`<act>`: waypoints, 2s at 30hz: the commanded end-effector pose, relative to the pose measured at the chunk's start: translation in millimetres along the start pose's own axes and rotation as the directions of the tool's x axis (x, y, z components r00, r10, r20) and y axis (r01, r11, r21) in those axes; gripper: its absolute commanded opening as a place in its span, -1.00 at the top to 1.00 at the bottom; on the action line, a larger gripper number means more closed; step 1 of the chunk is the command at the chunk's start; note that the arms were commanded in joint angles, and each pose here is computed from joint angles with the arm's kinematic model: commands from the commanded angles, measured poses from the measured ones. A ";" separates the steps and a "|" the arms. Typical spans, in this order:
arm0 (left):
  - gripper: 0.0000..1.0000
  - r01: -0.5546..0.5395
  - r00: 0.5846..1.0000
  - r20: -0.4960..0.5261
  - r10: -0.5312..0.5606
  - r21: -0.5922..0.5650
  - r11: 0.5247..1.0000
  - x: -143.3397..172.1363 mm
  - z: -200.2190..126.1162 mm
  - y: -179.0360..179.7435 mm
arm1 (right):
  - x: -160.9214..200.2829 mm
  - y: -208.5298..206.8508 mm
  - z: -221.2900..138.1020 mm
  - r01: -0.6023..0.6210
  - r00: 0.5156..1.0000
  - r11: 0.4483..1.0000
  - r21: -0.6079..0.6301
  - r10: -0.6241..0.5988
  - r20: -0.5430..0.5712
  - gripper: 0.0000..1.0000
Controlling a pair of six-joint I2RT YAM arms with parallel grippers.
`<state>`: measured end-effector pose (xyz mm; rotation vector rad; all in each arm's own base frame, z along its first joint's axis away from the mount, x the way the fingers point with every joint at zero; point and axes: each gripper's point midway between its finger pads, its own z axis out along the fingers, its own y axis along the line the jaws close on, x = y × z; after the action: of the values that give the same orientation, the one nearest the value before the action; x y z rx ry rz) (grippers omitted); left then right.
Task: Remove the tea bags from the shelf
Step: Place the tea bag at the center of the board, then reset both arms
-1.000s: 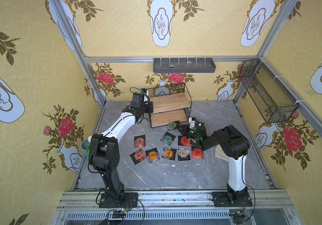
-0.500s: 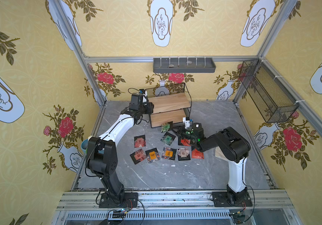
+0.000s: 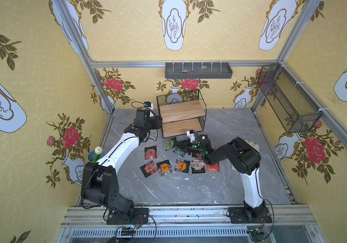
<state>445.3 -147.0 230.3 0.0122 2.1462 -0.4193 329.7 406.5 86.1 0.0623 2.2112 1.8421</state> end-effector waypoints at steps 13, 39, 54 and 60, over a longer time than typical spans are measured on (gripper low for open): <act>-0.22 0.029 0.998 0.060 -0.028 -0.006 1.000 0.6 -27.0 3.3 | 17.8 -16.8 23.0 -0.055 0.992 0.995 0.084 0.064 -0.107 1.00; -0.23 0.030 0.995 0.094 -0.028 -0.022 0.999 -2.2 -47.2 6.4 | 31.3 28.0 8.7 0.063 0.979 0.991 0.115 -0.039 -0.199 0.18; -1.00 0.071 0.997 -0.022 -0.072 -0.033 0.997 52.5 -72.7 16.7 | -32.8 75.0 -104.5 0.434 0.877 0.814 0.386 -0.479 0.023 -0.96; -1.00 0.060 0.996 -0.053 -0.067 -0.122 0.991 76.0 -84.4 35.4 | -76.6 75.0 -191.7 0.403 0.751 0.625 0.669 -0.644 0.149 -0.95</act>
<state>345.9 -110.7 217.1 -0.0854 2.1855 -0.4029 333.5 269.7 212.0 -0.1774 2.1226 1.0025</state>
